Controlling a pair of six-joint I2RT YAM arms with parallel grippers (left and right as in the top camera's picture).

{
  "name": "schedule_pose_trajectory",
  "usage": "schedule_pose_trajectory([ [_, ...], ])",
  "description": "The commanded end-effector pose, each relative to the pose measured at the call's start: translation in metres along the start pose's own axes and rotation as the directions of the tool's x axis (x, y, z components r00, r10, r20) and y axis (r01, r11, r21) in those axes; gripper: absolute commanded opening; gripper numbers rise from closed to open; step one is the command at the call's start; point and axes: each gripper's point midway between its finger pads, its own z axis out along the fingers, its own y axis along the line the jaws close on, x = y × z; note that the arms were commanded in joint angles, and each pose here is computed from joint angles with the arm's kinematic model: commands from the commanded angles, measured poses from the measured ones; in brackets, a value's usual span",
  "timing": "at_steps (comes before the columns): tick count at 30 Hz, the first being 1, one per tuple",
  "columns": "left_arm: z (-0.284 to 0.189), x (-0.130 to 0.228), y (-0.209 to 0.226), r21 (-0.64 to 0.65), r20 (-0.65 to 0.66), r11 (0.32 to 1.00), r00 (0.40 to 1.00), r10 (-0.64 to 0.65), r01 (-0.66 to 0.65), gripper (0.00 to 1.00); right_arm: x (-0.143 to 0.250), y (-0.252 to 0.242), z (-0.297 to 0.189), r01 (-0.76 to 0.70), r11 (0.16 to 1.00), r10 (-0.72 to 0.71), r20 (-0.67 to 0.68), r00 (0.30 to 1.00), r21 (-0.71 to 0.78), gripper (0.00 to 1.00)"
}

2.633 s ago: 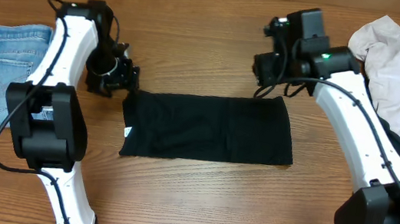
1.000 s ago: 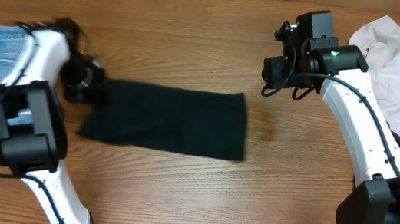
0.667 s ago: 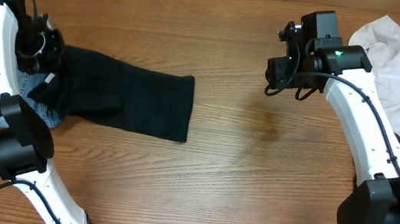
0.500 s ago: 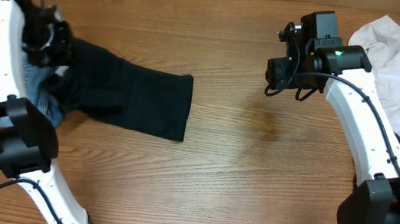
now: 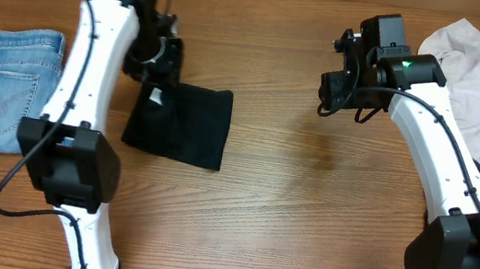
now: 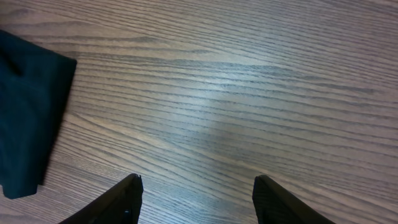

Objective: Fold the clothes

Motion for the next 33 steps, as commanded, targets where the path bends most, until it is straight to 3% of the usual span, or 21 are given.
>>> schedule_pose_trajectory([
  [1, -0.002, -0.003, -0.011, -0.04, 0.03, 0.999, 0.999, 0.018, -0.017, 0.13, -0.001, -0.003, -0.001, -0.007, 1.0, 0.007, 0.006, 1.0, 0.01, 0.61],
  [8, 0.012, 0.001, -0.021, -0.086, 0.0, 0.994, 0.998, 0.061, -0.061, 0.18, 0.0, -0.003, -0.001, -0.008, 1.0, 0.008, -0.001, 1.0, 0.01, 0.61],
  [22, 0.05, 0.015, -0.016, -0.093, -0.082, 0.993, 0.995, 0.058, -0.066, 0.18, 0.0, -0.003, -0.001, -0.007, 1.0, 0.007, 0.0, 1.0, 0.009, 0.61],
  [28, 0.048, 0.006, -0.004, -0.152, -0.046, 0.987, 0.998, 0.049, -0.056, 0.17, -0.001, 0.016, -0.001, 0.033, 0.995, -0.032, 0.008, 0.999, -0.09, 0.63],
  [33, 0.047, -0.02, 0.001, -0.155, 0.072, 0.987, 0.997, -0.031, 0.042, 0.18, -0.004, 0.017, -0.001, 0.034, 0.995, -0.032, 0.021, 0.999, -0.097, 0.64],
])
